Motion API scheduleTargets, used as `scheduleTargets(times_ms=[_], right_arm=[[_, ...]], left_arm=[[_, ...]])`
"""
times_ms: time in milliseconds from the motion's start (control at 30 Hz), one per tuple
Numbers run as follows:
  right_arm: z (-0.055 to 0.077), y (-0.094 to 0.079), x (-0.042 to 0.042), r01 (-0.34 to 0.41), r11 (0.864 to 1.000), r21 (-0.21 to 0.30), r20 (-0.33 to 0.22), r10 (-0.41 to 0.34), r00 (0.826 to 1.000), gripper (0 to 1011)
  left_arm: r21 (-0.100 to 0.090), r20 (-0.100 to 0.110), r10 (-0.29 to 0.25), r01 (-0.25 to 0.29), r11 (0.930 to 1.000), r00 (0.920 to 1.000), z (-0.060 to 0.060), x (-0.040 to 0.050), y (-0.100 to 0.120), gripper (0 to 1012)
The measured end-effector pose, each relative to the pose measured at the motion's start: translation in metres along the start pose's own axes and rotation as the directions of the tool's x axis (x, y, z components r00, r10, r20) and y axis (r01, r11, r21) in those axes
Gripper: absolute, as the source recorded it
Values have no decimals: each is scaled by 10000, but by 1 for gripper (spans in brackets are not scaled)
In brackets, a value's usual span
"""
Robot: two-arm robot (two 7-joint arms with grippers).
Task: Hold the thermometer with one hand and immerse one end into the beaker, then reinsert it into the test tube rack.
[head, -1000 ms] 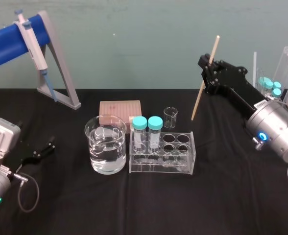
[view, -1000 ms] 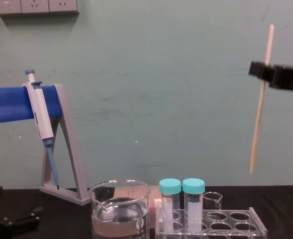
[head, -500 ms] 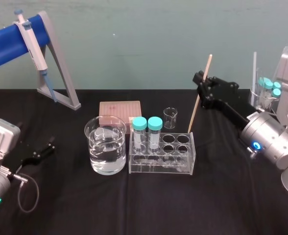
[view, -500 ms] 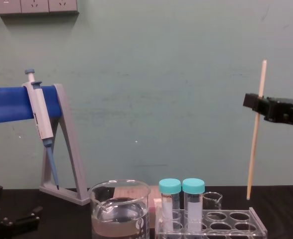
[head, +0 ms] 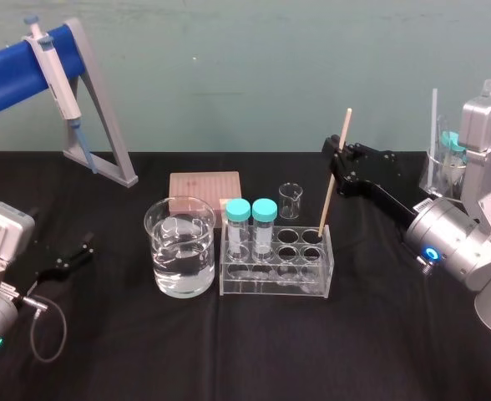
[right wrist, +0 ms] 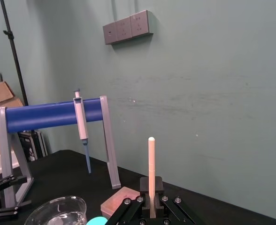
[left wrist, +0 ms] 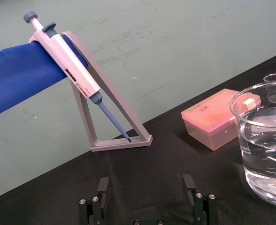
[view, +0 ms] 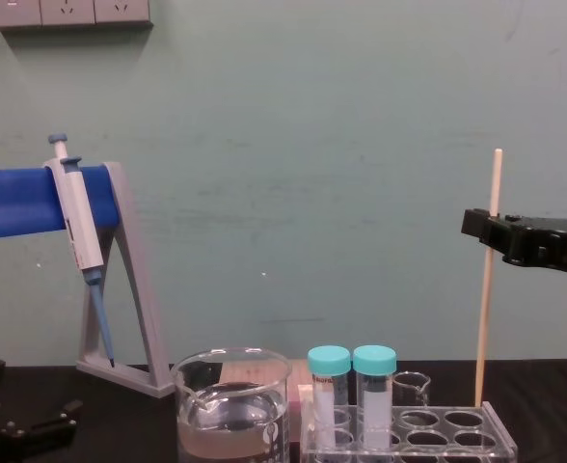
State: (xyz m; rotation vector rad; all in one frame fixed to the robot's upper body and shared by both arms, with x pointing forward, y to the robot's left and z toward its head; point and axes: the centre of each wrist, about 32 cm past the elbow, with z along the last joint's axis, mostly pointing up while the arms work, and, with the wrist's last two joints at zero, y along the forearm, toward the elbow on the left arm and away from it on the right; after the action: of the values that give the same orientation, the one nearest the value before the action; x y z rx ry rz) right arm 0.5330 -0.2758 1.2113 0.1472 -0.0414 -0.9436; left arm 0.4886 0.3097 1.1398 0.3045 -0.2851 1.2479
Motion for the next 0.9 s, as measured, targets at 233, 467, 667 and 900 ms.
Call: scheduleTargets(times_ms=[233,467,667,900], right_arm=[[38,68,35,-175,9998,0,286,175,9994,54],[2,120,34,-396,9991,-149,314,400,9987,54],[-48,152,51,-487,9985,-233,360,496,9981,54],[-102,177,96,-521,9982,-298,389,532,9978,53]], left_arm=[[0,0,0,0,10000,10000,0,0,0,1004],[0,0,1,-1,10000,10000,0,0,0,1004],[-1,0,0,0,10000,10000,0,0,0,1004],[0,0,1,-1,10000,10000,0,0,0,1004]])
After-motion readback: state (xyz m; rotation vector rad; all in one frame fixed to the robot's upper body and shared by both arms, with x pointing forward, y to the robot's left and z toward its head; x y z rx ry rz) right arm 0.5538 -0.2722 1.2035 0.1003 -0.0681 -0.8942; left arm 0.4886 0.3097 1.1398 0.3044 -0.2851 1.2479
